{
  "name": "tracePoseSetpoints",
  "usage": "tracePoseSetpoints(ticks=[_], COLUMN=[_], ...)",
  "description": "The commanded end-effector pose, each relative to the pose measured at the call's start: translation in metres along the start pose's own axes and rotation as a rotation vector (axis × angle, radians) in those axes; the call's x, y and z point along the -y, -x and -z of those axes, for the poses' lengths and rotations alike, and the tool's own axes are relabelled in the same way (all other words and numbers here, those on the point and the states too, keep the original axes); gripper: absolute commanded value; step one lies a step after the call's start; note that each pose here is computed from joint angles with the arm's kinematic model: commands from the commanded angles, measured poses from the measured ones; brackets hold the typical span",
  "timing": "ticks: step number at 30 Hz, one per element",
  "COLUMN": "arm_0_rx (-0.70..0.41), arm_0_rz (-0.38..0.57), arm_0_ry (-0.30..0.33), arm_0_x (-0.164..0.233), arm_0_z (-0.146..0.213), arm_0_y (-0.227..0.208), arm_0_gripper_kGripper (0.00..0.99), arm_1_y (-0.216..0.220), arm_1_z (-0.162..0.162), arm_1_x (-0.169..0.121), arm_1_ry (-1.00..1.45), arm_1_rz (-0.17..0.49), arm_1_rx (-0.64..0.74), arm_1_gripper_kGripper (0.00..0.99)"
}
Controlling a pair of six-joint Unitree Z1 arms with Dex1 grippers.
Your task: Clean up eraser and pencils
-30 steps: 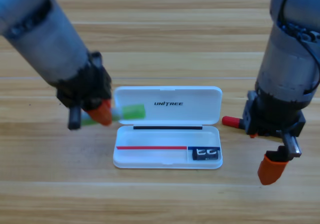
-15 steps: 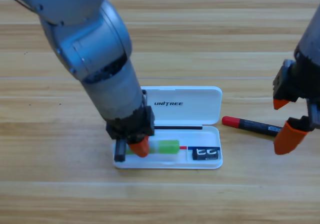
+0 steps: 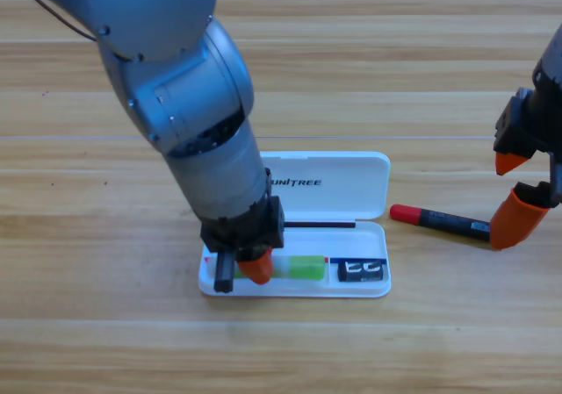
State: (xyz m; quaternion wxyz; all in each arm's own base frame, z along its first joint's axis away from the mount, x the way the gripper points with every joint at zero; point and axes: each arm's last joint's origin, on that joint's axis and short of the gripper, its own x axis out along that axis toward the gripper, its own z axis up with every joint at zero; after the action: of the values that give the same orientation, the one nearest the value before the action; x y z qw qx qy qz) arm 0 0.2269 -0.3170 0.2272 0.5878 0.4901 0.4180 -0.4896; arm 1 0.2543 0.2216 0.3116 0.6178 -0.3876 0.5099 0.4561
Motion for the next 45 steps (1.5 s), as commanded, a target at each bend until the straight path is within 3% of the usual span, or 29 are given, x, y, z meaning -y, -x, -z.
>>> tracePoseSetpoints(ticks=[1, 14, 21, 27, 39, 45], arm_0_rx=[-0.033, -0.053, -0.050, -0.052, -0.058, -0.057], arm_0_rz=[0.021, 0.009, 0.001, -0.008, -0.013, -0.020], arm_0_ry=[-0.015, -0.019, -0.014, -0.016, -0.013, -0.013], arm_0_x=[0.005, 0.001, -0.004, -0.007, -0.009, -0.009], arm_0_z=[-0.007, -0.003, -0.002, -0.002, 0.000, 0.000], arm_0_y=[-0.022, -0.025, -0.024, -0.024, -0.025, -0.025], arm_0_gripper_kGripper=[0.074, 0.074, 0.074, 0.074, 0.075, 0.078], arm_1_y=[-0.012, -0.022, -0.063, -0.109, -0.135, -0.149], arm_1_z=[0.007, 0.003, -0.009, -0.020, -0.029, -0.028], arm_1_x=[0.008, 0.012, 0.054, 0.075, 0.084, 0.085], arm_1_ry=[-0.011, 0.004, -0.016, 0.037, 0.091, 0.103], arm_1_rz=[-0.002, 0.006, 0.115, 0.060, 0.018, -0.008], arm_1_rx=[-0.032, -0.046, -0.082, -0.138, -0.143, -0.167], arm_1_gripper_kGripper=[0.989, 0.988, 0.982, 0.953, 0.922, 0.836])
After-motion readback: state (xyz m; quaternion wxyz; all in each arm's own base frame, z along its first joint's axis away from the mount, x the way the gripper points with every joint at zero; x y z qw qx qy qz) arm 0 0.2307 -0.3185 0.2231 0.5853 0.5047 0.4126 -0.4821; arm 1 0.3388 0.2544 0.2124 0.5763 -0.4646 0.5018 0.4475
